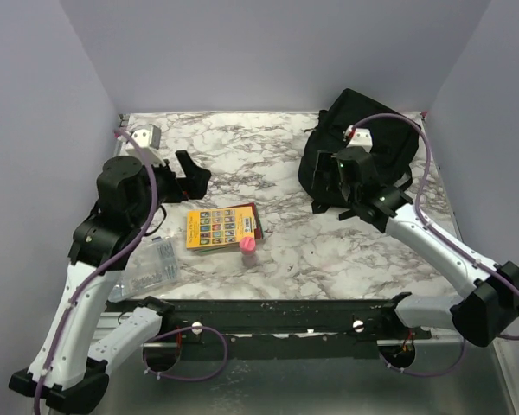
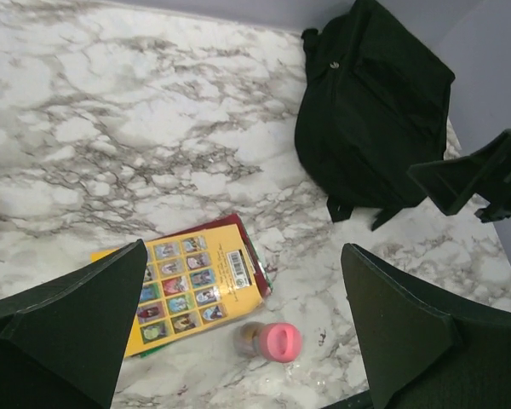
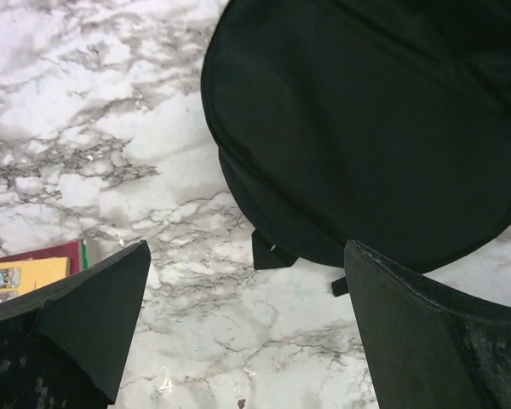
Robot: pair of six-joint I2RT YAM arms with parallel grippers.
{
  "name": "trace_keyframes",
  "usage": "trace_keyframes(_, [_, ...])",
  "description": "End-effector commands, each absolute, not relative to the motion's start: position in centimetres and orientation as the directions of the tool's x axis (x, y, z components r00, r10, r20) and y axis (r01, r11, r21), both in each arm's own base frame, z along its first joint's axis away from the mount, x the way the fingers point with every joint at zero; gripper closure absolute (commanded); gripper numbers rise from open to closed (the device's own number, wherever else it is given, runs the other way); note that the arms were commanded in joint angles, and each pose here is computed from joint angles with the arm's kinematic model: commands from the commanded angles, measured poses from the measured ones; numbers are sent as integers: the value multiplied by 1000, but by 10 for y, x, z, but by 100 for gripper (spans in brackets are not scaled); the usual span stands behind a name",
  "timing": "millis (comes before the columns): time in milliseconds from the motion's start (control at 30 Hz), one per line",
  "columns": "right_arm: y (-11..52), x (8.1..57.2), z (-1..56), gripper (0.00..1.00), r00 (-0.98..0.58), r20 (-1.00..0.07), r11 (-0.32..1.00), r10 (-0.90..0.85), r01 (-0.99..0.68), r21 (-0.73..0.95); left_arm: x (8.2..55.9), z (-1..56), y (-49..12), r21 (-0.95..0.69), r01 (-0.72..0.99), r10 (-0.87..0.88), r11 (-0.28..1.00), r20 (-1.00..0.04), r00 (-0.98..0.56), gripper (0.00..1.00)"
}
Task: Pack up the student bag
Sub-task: Adjust the student bag at the center of the board.
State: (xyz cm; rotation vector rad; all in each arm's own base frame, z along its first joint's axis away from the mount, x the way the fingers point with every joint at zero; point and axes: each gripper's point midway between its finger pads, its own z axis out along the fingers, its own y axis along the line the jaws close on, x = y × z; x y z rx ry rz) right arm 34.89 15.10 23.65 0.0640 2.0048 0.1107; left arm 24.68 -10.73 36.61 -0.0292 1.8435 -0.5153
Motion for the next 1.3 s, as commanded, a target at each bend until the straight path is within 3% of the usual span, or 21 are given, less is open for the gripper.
trace_keyframes(0, [151,366,205,0,-489,-832,959,261,37,280,255,360,-140,-437,324,-271,839,-852,-447,2])
trace_keyframes(133, [129,383,185,0,-510,-773,921,377,114,373,270,375,-160,-465,381,-255,799,-837,-485,1])
trace_keyframes(267, [122,403,181,0,-494,-792,932,358,138,335,288,398,-179,-479,447,-232,755,-833,-502,2])
trace_keyframes(400, [140,423,173,5,-549,-805,965,225,10,263,304,410,-191,-500,466,-216,730,-816,-536,2])
trace_keyframes(567, [150,449,156,13,-603,-797,988,35,-100,119,321,387,-195,-498,445,-178,744,-790,-587,2])
trace_keyframes(900, [172,493,129,24,-627,-757,983,-183,-123,-135,332,322,-187,-476,370,-131,798,-736,-664,2])
trace_keyframes(1133, [183,510,126,25,-618,-760,974,-202,-45,-222,332,314,-194,-502,380,-124,777,-713,-690,2])
trace_keyframes(1267, [189,512,129,24,-602,-785,983,-145,3,-184,334,312,-192,-497,372,-125,784,-713,-689,2])
